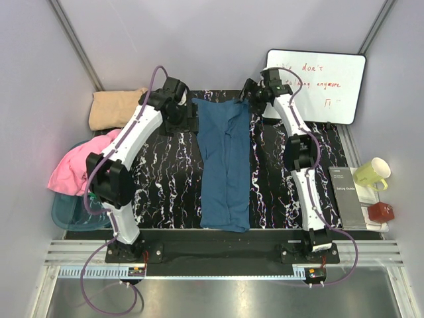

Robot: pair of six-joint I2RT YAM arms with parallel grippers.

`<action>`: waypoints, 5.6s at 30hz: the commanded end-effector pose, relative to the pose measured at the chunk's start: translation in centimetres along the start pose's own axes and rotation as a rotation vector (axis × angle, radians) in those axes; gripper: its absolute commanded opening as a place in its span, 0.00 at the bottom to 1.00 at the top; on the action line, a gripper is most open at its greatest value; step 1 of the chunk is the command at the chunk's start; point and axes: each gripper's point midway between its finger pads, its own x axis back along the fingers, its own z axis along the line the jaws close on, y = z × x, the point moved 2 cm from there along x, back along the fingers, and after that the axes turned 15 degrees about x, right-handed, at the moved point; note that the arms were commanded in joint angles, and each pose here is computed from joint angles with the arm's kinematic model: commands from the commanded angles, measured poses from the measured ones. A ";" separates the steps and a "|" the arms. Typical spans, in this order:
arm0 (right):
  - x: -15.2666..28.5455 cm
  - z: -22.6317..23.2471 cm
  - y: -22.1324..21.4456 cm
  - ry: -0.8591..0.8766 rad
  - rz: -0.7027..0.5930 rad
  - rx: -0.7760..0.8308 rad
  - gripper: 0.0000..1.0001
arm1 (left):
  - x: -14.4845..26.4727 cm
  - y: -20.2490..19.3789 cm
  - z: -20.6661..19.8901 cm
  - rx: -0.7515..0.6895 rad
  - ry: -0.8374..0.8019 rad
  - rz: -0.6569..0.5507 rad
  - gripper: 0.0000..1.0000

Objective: Fold and stack the t-shirts
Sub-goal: Rotate the tshirt 90 degrees, then grab the bottom of the folded rectangular tshirt with both arms

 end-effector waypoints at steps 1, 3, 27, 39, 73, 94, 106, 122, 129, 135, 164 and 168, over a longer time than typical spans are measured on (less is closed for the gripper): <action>0.5 3.5 1.0 0.094 -0.038 0.027 0.91 | 0.1 0.9 -0.6 -0.010 -0.044 -0.004 0.99; 0.1 3.7 0.5 0.095 -0.028 0.027 0.89 | -0.1 0.7 -0.4 -0.012 -0.041 0.004 0.99; -2.1 3.8 -2.2 0.055 0.031 -0.038 0.59 | 0.4 0.8 1.4 -0.005 -0.009 0.000 0.99; -2.8 2.8 -3.5 0.027 0.061 -0.038 0.56 | -0.1 0.5 1.6 -0.002 -0.002 0.011 0.99; 5.8 10.6 4.5 0.065 -0.198 0.263 0.00 | -1.7 -1.8 2.5 -0.014 -0.001 0.090 0.99; 4.8 3.9 0.4 -0.226 -0.082 0.205 0.00 | -1.8 -2.0 2.7 -0.014 0.002 0.088 0.99; 4.1 0.6 -2.6 -0.361 -0.001 0.190 0.00 | -1.8 -2.4 2.2 -0.008 -0.027 0.109 0.99; 13.7 5.8 -4.6 -0.194 -0.017 0.249 1.00 | -2.4 -13.1 1.2 -0.055 -0.248 0.318 0.96; 11.2 11.1 -9.9 0.015 0.105 0.308 0.98 | -2.2 -19.5 -1.1 -0.073 -0.289 0.389 0.92; 5.3 13.5 -11.9 0.049 0.216 0.334 0.94 | -2.2 -22.7 -0.6 -0.006 -0.292 0.418 0.73; -4.0 13.1 -14.9 0.082 0.324 0.250 0.88 | -3.8 -30.0 4.4 0.083 -0.050 0.653 0.00; -4.7 12.1 -15.5 0.039 0.336 0.224 0.88 | -2.5 -29.9 4.6 0.089 -0.033 0.660 0.00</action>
